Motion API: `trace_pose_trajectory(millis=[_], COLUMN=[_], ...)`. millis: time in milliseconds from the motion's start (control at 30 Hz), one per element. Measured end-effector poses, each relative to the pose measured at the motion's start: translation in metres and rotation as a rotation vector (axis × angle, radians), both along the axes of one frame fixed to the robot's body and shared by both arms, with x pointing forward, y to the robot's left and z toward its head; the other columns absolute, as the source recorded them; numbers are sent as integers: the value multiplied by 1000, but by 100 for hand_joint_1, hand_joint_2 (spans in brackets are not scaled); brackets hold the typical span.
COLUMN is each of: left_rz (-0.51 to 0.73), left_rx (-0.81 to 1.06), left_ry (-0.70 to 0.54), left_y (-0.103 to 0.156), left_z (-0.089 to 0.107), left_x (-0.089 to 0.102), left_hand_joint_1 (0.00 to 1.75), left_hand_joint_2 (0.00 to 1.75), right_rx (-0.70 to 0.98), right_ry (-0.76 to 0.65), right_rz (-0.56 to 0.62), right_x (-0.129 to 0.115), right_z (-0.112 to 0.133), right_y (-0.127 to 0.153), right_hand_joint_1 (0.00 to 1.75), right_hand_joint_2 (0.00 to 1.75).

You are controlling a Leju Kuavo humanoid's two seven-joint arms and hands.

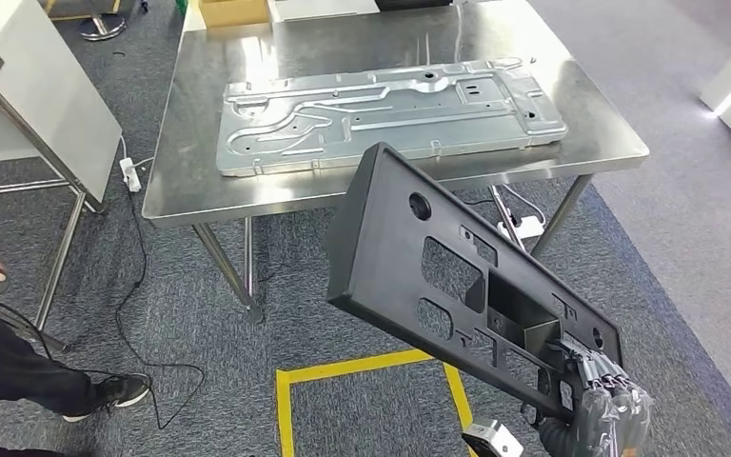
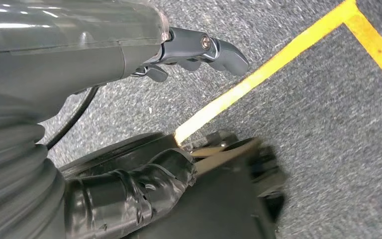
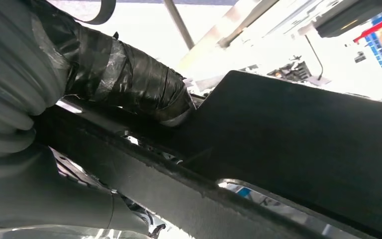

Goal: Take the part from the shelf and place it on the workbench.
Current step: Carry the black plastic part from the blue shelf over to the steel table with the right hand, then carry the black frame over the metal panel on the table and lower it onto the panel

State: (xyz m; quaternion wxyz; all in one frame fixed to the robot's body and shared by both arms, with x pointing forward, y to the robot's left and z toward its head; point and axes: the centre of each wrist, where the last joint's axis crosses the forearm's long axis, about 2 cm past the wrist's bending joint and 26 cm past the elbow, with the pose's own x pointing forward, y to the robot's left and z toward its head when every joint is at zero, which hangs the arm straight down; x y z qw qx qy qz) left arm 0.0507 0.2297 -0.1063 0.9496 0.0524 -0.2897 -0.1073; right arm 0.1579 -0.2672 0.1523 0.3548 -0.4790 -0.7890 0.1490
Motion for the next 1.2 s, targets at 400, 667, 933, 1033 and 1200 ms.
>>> trace_pose_trajectory(millis=[400,667,933,1033,1200], left_rz=[1,-1,-3,-4,-4], left_rx=[1,1,1,1,2], left_ry=[1,1,-1,1,1], left_y=[0,0,0,0,1], left_z=[0,0,0,0,0], left_x=[0,0,1,0,0], left_hand_joint_1=[0,0,0,0,0], left_hand_joint_2=[175,175,175,175,175], right_rx=[0,-44,-104,-102,-98], right_ry=[2,-8,-31,-38,-40], right_rz=[0,8,23,27,28], right_x=[1,1,1,1,1], right_z=[0,0,2,3,3], right_y=[0,0,1,2,2], right_hand_joint_1=[175,175,175,175,175], right_hand_joint_2=[175,175,175,175,175])
